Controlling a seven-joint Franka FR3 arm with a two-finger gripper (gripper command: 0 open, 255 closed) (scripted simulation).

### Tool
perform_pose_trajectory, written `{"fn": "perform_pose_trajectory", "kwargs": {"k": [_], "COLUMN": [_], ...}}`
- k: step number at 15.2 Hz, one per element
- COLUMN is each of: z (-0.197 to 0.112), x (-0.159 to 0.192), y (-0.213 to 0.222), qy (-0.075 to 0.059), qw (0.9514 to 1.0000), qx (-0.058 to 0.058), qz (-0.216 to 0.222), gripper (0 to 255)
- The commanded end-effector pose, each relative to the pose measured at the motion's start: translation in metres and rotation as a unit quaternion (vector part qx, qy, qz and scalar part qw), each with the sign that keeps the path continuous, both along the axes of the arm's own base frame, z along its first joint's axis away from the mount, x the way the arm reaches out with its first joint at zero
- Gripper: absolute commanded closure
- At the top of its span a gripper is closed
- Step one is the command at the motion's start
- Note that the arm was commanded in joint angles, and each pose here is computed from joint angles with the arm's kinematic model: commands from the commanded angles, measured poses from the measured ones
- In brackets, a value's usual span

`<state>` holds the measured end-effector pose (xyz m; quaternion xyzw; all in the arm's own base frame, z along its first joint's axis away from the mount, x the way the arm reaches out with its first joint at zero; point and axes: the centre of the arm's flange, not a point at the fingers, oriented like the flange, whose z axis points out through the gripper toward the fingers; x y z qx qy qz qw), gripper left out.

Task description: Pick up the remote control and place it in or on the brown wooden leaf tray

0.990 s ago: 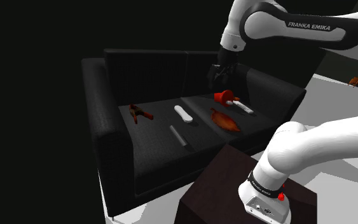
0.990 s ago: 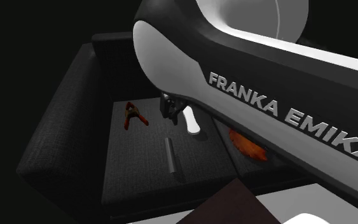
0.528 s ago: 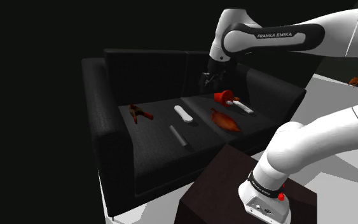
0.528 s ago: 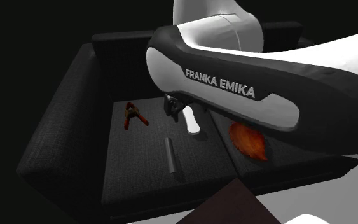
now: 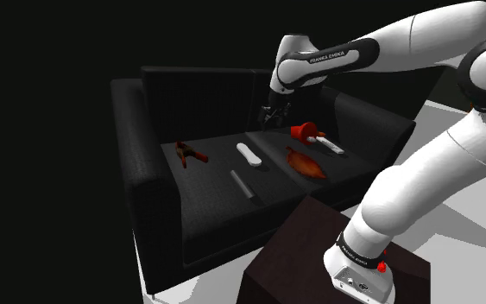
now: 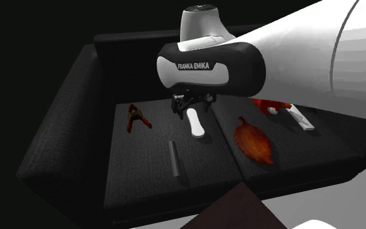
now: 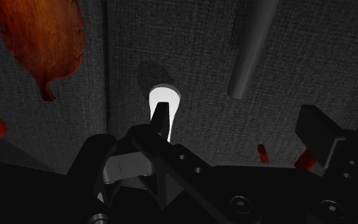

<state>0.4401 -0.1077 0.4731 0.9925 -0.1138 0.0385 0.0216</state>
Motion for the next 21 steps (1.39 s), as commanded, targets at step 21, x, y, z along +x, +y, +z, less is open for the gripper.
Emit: {"fn": "perform_pose_trajectory", "kwargs": {"k": [21], "z": [-0.204], "x": [0.171], "y": [-0.145], "qy": [0.028], "qw": [0.9987], "qx": [0.026], "qz": [-0.035], "gripper": [0]}}
